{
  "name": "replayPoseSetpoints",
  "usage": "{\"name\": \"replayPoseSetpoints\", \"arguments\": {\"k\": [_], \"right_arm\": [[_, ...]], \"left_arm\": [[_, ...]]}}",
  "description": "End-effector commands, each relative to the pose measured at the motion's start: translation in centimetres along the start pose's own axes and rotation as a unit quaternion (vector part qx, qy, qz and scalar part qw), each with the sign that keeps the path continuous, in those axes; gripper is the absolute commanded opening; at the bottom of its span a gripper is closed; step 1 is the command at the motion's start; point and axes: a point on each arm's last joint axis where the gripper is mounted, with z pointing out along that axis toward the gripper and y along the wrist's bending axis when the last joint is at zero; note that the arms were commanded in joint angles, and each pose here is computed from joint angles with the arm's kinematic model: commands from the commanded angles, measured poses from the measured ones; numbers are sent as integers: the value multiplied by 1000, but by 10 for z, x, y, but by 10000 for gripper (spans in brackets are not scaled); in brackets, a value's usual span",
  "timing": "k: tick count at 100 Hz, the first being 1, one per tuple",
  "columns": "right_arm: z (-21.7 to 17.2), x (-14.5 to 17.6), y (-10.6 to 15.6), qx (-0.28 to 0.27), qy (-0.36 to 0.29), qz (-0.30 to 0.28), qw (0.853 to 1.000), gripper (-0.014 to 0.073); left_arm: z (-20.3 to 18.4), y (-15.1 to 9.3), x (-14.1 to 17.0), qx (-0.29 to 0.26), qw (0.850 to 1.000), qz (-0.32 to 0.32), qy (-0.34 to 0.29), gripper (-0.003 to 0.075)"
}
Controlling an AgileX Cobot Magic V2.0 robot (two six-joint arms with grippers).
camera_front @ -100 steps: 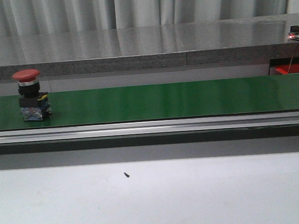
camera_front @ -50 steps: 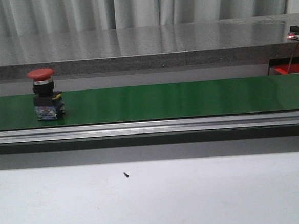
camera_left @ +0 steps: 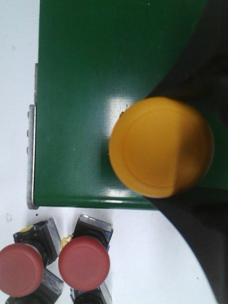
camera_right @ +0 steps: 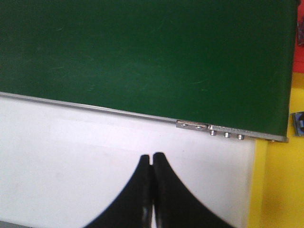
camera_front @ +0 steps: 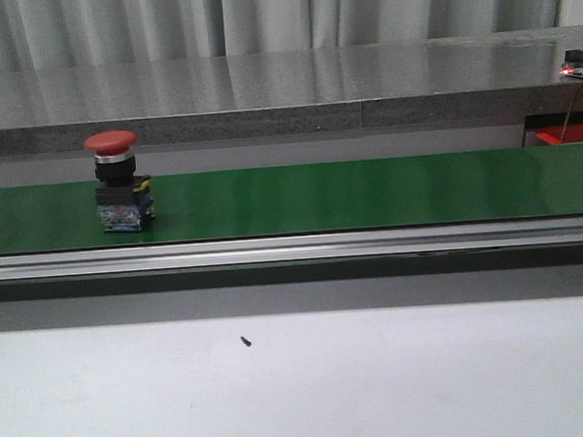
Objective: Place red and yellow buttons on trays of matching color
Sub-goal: 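Set the yellow button on the belt with the left gripper and release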
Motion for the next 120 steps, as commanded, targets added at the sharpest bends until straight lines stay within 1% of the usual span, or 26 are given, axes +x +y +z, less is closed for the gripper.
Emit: {"name": "replayPoseSetpoints", "arguments": {"k": [1,9,14,16,21,28,33,39,49,69,81,90,95,102,107,120], "right_arm": [[-14,-9,2,-5,-50,-2,999,-106],[-14,-9,2,-5,-50,-2,999,-106],[-14,-9,2,-5,-50,-2,999,-106],[-14,-9,2,-5,-50,-2,999,-106],[-14,-9,2,-5,-50,-2,999,-106],[-14,-9,2,-5,-50,-2,999,-106],[-14,-9,2,-5,-50,-2,999,-106],[-14,-9,2,-5,-51,-2,999,-106],[-14,-9,2,-5,-53,-2,999,-106],[-14,-9,2,-5,-52,-2,999,-106],[-14,-8,2,-5,-48,-2,999,-106],[-14,-8,2,-4,-45,-2,999,-106],[-14,-8,2,-4,-45,-2,999,-106],[-14,-8,2,-4,-45,-2,999,-106],[-14,-7,2,-5,-43,-1,999,-106],[-14,-6,2,-4,-35,-1,999,-106]], "left_arm": [[-23,-6,-11,-2,999,-1,-47,146],[-23,-6,-11,-2,999,-1,-47,256],[-22,-6,-11,-1,999,-1,-45,359],[-22,-6,-10,-1,999,-1,-44,386],[-22,-6,-10,0,999,-1,-41,484],[-22,-7,-8,4,999,-1,-33,564],[-22,-7,-7,7,1000,-2,-26,579],[-22,-8,-6,10,1000,-2,-21,578],[-28,-10,-7,18,999,-8,-30,577],[-57,-21,-10,46,996,-13,-76,575],[-76,-29,-9,48,994,-6,-96,558],[-91,-35,-8,47,992,2,-114,530],[-99,-38,-7,48,991,6,-122,503],[-110,-43,-5,49,990,13,-134,437],[-117,-48,-3,50,988,18,-142,377],[-131,-58,9,53,986,29,-154,178]]}}
